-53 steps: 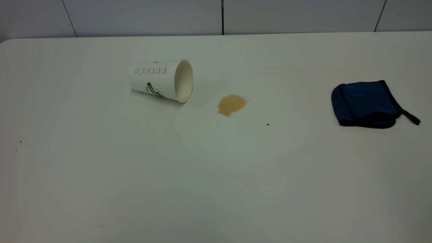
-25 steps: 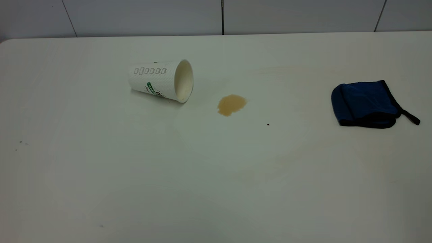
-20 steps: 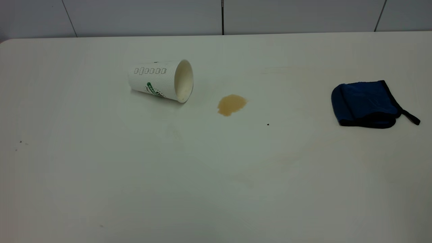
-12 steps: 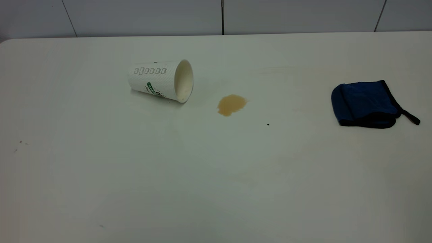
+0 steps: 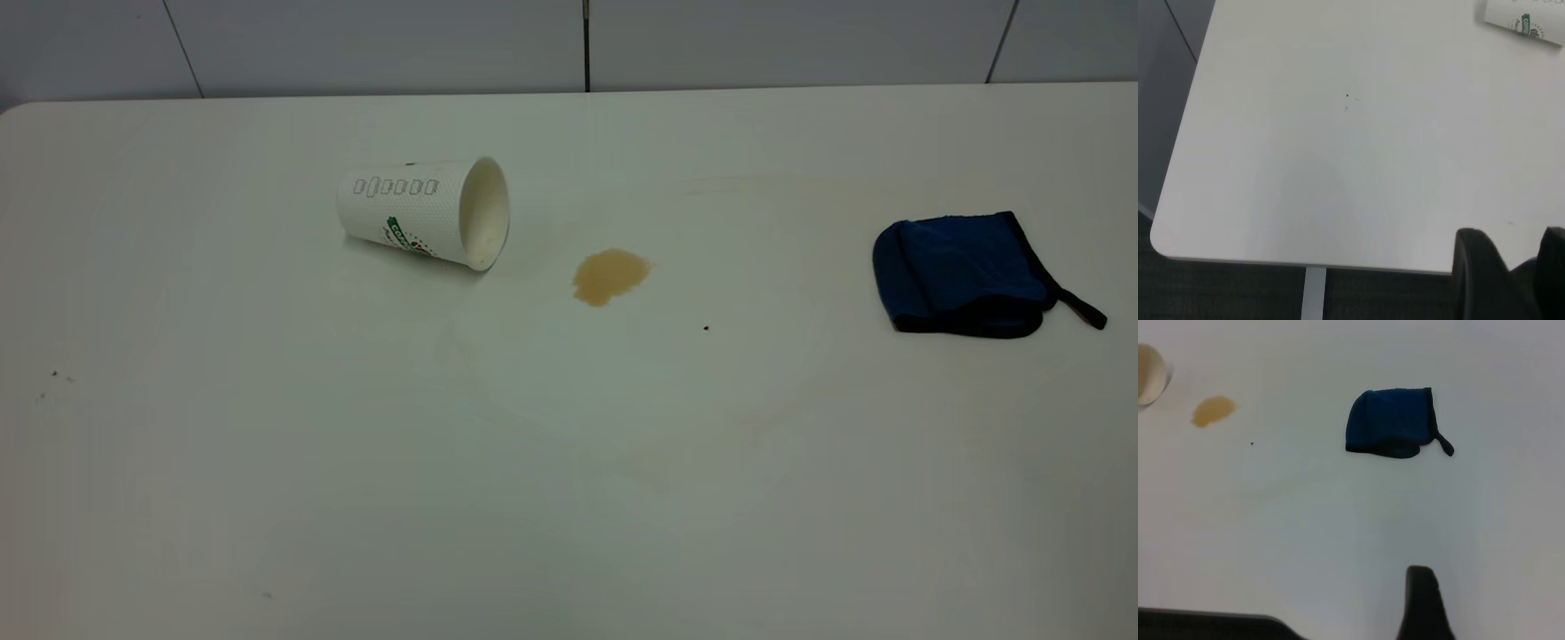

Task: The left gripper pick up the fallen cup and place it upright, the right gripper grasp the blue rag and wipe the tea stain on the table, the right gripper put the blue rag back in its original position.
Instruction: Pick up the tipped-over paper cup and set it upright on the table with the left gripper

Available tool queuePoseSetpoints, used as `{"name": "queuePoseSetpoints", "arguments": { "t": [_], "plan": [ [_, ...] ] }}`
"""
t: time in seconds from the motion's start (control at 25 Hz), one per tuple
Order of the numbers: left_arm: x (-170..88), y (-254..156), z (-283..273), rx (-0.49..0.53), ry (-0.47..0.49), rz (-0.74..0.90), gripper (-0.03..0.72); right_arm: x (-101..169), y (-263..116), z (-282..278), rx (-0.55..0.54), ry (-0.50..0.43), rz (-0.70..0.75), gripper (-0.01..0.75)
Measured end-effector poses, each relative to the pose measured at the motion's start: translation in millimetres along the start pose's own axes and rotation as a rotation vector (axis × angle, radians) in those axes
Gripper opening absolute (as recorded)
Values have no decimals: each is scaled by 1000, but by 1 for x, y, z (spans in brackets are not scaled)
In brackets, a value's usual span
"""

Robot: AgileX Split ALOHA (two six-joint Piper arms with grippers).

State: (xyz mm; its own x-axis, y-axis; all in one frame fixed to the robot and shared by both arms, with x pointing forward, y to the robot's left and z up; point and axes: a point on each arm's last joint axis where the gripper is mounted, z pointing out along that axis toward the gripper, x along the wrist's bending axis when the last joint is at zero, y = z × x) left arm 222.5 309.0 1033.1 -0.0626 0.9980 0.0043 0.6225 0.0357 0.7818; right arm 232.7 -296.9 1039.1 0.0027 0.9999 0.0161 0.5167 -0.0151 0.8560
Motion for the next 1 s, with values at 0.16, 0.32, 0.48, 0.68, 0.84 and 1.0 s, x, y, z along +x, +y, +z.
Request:
{"name": "queuePoseSetpoints", "arguments": {
  "t": [0.16,0.32,0.48,0.68,0.84,1.0],
  "plan": [
    [1,1,-3,-4,7,1,237,0,0,0,0,0,0,561],
    [3,6,-6,-44,31,10,237,0,0,0,0,0,0,561],
    [5,24,3,-28,67,35,237,0,0,0,0,0,0,561],
    [5,67,38,79,127,68,237,0,0,0,0,0,0,561],
    [2,114,63,141,151,83,237,0,0,0,0,0,0,561],
    [-3,155,98,220,152,104,237,0,0,0,0,0,0,561]
  ]
}}
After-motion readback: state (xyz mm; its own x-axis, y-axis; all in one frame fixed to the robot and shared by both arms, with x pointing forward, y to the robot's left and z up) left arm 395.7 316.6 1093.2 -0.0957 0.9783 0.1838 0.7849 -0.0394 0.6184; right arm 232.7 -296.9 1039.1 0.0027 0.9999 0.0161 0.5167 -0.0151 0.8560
